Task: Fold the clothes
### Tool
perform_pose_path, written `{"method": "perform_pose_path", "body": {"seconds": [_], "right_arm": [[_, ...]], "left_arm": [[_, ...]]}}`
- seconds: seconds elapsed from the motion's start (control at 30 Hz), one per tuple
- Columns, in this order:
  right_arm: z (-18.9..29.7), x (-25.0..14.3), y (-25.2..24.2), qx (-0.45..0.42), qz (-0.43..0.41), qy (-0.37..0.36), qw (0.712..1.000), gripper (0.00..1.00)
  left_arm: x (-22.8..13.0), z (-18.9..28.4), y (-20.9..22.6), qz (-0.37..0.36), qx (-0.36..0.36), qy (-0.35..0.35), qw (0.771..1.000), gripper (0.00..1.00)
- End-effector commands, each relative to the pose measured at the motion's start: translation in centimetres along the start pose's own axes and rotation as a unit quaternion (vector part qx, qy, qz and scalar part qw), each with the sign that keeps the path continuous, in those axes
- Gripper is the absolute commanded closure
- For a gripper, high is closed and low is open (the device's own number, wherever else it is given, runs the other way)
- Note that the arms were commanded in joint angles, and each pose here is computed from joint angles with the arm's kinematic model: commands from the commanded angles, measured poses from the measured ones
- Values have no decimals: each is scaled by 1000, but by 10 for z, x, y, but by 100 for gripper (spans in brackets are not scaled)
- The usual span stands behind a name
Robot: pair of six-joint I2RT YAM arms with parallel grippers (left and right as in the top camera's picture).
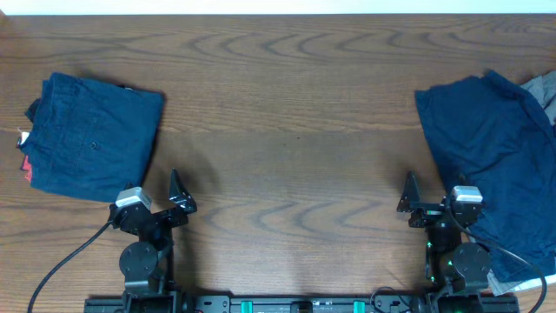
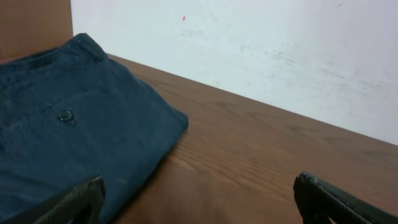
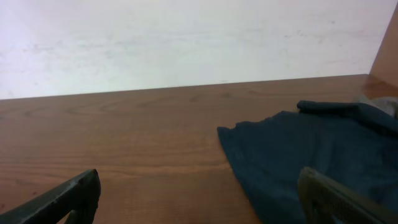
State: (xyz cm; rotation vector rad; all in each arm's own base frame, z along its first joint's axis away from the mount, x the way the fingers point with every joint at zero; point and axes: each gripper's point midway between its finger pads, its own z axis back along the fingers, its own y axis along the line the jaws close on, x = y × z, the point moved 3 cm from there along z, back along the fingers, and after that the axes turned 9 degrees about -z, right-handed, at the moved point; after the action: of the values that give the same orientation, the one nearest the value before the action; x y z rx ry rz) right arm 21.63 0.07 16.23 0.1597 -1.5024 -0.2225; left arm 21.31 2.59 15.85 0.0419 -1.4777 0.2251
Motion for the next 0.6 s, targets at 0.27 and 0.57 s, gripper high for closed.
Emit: {"method": "perform_pose_path", "body": {"seconds": [0.27, 0.57], "right_arm": [[0, -1, -2, -2, 6, -1, 1000, 1], [0, 0, -2, -2, 6, -1, 1000, 1]], "left_arm": [[-15, -1, 5, 1, 12, 24, 1000, 2], [-15, -1, 5, 1, 12, 24, 1000, 2]]}}
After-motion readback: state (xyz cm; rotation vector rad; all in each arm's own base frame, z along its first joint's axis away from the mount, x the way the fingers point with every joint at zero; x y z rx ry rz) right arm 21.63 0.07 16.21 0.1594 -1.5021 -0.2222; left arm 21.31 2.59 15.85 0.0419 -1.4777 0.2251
